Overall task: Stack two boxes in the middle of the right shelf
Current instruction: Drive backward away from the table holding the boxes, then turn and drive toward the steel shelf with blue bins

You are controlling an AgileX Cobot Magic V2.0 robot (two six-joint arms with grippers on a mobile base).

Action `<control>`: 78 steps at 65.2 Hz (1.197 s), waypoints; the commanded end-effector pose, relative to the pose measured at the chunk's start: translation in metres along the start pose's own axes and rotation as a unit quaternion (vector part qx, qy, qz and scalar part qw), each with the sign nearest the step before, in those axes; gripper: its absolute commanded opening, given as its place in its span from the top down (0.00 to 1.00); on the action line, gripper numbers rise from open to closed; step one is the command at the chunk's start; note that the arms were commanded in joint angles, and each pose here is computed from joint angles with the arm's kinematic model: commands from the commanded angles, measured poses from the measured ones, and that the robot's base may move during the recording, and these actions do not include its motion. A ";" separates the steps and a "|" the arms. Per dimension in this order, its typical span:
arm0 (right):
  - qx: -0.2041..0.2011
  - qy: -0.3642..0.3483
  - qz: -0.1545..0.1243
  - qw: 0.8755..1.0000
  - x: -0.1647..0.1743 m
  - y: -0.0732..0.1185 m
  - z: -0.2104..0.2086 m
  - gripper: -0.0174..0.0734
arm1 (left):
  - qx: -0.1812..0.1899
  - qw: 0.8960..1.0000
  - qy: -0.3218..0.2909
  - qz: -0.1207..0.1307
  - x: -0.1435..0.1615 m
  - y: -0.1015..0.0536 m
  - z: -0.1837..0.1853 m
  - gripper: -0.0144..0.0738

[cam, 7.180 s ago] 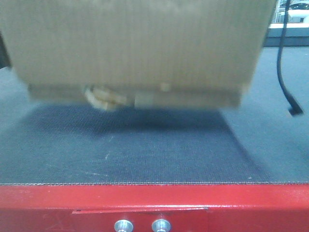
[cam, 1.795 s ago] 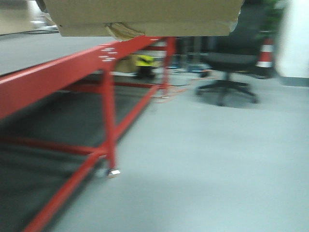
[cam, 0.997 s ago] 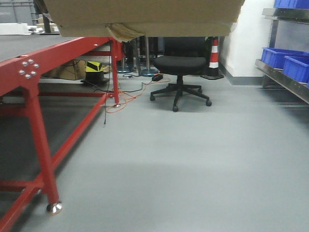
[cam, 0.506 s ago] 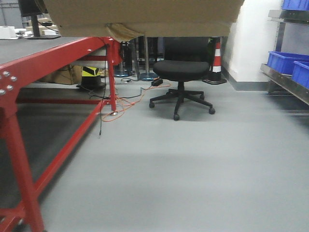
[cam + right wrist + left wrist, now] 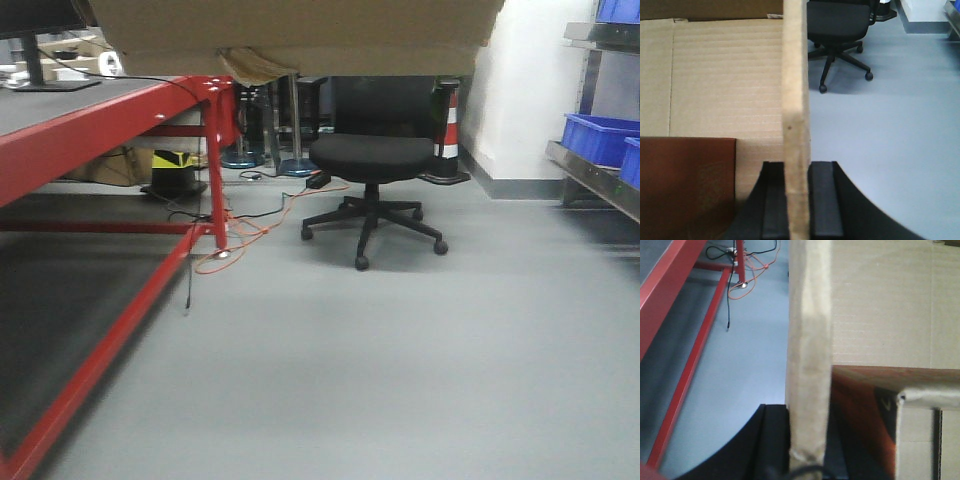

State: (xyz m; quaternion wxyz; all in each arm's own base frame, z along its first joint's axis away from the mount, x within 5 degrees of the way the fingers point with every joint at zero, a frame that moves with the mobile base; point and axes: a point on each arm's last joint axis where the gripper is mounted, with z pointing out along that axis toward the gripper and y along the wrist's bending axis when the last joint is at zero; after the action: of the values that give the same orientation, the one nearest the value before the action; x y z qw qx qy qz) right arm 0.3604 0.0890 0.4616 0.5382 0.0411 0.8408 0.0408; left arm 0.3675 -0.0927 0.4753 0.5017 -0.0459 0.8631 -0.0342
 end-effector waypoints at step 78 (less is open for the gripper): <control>0.002 -0.035 -0.007 0.999 -0.010 -0.004 -0.006 0.99 | 0.002 0.999 -0.038 -0.003 -0.011 0.004 -0.013 0.96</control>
State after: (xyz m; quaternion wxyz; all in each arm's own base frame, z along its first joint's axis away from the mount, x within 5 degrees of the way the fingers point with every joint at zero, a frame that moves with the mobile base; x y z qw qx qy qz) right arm 0.3606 0.0893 0.4620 0.5402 0.0407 0.8395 0.0429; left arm 0.3675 -0.0924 0.4754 0.5023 -0.0457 0.8629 -0.0323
